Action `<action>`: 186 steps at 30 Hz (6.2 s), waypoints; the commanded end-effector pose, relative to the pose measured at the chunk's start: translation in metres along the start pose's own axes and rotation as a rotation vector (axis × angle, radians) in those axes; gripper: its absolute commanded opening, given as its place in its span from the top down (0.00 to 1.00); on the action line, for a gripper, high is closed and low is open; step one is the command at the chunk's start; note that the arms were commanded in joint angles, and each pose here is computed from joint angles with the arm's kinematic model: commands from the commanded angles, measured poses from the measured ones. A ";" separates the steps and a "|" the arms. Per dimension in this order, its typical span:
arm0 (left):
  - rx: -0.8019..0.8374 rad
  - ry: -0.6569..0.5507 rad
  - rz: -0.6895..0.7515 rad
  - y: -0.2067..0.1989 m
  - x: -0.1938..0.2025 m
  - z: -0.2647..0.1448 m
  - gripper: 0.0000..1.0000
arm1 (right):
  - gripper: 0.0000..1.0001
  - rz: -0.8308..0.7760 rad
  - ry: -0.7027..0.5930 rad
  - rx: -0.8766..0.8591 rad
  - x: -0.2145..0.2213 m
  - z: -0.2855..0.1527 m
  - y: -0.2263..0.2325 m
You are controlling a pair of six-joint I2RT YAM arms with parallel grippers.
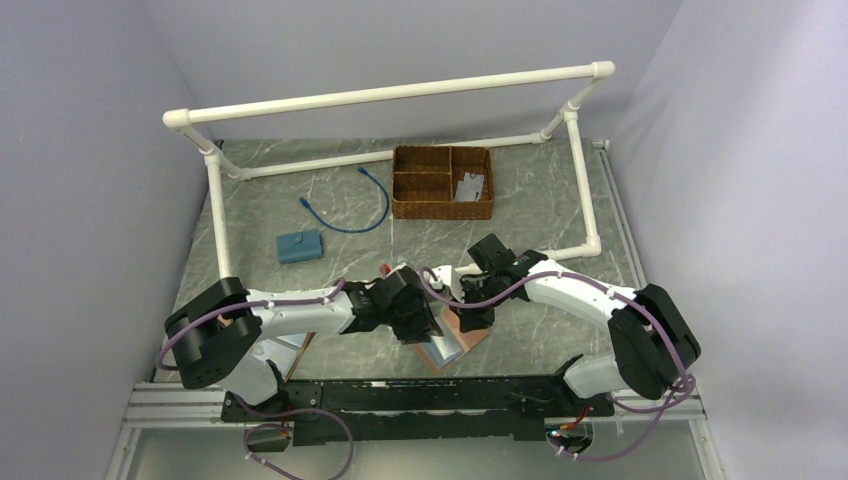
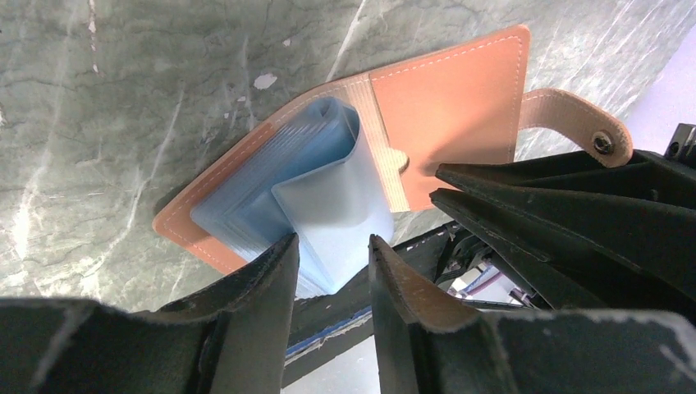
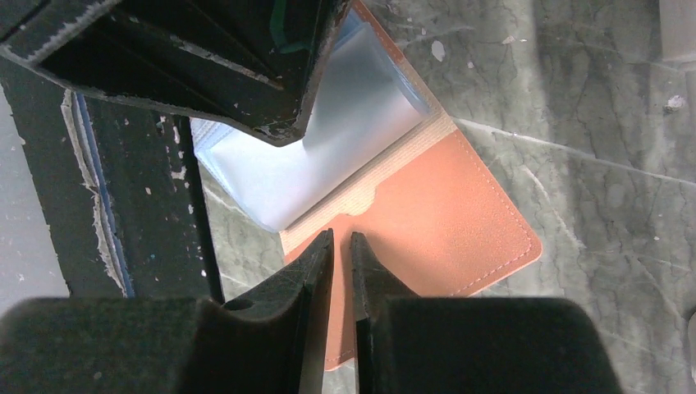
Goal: Take the credit cards out of the card holder
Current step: Open the card holder at the center of the board, then remove the credit card from the card holder.
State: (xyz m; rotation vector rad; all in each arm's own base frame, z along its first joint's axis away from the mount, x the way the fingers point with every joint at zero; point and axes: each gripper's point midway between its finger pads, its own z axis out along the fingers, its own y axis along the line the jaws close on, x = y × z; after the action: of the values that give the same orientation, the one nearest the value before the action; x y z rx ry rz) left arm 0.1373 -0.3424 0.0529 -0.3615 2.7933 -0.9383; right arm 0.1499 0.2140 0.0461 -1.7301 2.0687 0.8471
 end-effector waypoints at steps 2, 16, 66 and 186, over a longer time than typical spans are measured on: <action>0.026 0.000 0.034 -0.012 -0.001 0.006 0.58 | 0.84 -0.027 -0.063 0.017 -0.022 -0.011 -0.002; 0.213 -0.084 -0.004 -0.039 -0.021 0.013 0.60 | 0.75 -0.047 -0.155 -0.019 -0.035 -0.028 0.007; 0.327 -0.094 -0.038 -0.027 -0.012 -0.023 0.52 | 0.88 -0.073 0.077 0.112 0.001 -0.004 -0.019; 0.390 -0.087 -0.072 -0.076 -0.045 0.040 0.50 | 0.81 -0.473 -0.092 -0.007 -0.013 -0.014 0.040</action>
State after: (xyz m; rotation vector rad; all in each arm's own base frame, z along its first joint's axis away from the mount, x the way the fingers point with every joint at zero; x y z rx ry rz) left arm 0.1977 -0.4042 0.0623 -0.4549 2.4987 -1.3471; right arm 0.1019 0.2087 0.0720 -2.0266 1.5901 0.8693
